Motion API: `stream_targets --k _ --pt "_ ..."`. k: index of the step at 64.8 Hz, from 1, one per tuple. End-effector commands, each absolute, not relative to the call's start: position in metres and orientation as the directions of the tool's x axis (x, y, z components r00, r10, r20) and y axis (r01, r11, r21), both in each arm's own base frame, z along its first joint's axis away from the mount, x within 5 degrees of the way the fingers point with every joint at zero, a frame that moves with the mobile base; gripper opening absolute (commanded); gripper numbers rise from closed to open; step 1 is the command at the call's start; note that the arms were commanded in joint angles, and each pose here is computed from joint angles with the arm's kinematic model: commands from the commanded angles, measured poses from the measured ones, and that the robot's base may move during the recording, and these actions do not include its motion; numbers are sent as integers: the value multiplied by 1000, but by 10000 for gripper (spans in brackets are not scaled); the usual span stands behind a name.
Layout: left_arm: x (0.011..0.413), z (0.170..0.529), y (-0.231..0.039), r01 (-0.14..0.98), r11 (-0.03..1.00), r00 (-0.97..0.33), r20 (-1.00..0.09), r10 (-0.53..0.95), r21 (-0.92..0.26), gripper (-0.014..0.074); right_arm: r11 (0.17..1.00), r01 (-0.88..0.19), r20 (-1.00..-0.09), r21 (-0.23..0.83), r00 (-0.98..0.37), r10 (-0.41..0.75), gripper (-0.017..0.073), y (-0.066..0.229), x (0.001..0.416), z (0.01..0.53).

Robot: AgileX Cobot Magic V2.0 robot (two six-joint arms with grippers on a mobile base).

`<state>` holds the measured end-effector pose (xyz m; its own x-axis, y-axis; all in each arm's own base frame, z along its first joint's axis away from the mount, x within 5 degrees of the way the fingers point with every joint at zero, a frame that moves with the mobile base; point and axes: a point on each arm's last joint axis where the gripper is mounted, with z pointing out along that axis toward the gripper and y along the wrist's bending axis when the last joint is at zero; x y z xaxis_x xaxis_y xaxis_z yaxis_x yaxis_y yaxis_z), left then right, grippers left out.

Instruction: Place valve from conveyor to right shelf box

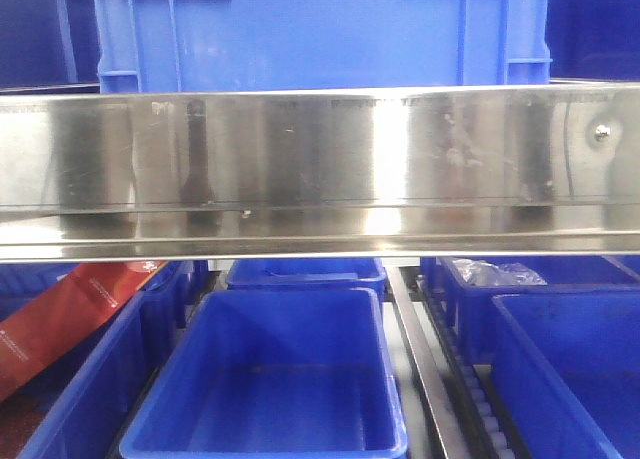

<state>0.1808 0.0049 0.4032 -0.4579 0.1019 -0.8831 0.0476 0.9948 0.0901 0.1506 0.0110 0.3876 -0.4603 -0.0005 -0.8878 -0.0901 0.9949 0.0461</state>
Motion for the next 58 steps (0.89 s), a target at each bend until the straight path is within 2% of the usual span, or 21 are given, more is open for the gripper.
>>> stream_targets --k 1,46,58 --pt "180 412 4 39 996 -390 -916 94 86 -111 996 -86 -929 38 -370 3 -162 10 149 401" --pt "180 412 4 39 996 -390 -916 94 86 -111 996 -86 -929 38 -370 3 -162 10 149 401" --pt "180 412 4 39 996 -390 -916 94 86 -111 996 -81 -951 36 -309 9 -162 10 151 406"
